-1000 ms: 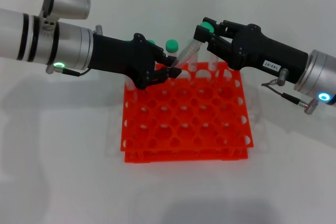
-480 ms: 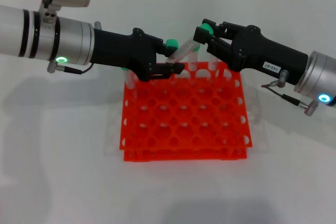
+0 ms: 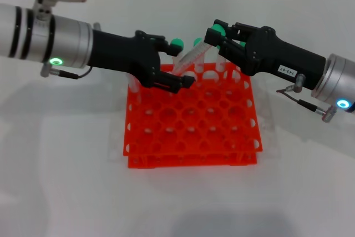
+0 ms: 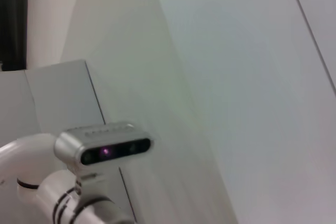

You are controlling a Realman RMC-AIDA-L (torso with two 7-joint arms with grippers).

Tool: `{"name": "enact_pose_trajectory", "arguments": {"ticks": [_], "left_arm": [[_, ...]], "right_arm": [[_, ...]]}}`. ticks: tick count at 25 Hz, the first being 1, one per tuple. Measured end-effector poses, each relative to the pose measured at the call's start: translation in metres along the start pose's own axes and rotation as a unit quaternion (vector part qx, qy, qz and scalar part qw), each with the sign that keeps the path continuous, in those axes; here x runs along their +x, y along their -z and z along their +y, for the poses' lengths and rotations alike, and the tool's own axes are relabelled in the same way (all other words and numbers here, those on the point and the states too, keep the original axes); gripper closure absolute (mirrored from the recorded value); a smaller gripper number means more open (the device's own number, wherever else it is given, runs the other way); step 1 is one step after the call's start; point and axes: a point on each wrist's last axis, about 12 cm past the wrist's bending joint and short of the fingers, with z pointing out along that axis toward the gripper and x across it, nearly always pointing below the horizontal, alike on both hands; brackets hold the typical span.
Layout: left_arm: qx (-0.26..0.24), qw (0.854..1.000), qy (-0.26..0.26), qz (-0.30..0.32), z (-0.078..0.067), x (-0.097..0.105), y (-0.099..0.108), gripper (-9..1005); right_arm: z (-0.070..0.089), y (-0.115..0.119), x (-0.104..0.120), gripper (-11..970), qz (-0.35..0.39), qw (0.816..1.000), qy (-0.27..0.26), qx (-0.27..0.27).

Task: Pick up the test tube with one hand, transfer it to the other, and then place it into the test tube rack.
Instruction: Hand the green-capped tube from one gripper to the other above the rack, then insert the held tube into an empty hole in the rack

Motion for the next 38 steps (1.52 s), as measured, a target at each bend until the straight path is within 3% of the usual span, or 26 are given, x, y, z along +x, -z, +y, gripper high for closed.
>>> {"name": "enact_pose_trajectory", "arguments": {"ticks": [6,13,24,30,35,36,38], "left_arm": [[-0.011,1.000,0.006,-0.005,-0.007,-0.012,0.025,107],[-0.011,1.000,0.020,0.001,-0.016,-0.033,0.051,103],[-0.051,0.993,0.098,0.036,-0.026,-0.055,0.107,103],[-0.124,0.987,0.094,0.042,-0.052,-0.042,0.146,103],[-0.151,0.983,0.096,0.043,-0.072,-0.024,0.159,103],[-0.164,0.982,0.093,0.032,-0.082,-0.008,0.166,103],[-0.172,0.981,0.091,0.024,-0.086,0.000,0.169,103]], "right_arm": [[0.001,0.000,-0.002,704,-0.003,1.000,0.002,-0.004],[0.001,0.002,-0.002,704,-0.004,1.000,0.002,-0.006],[0.000,0.007,-0.003,704,-0.002,1.000,0.006,-0.008],[-0.002,-0.004,-0.010,704,0.006,1.000,0.017,-0.024],[-0.004,-0.014,-0.018,703,0.015,0.999,0.030,-0.039],[-0.005,-0.015,-0.019,703,0.017,0.998,0.032,-0.041],[-0.006,-0.020,-0.024,703,0.024,0.998,0.039,-0.051]]}}
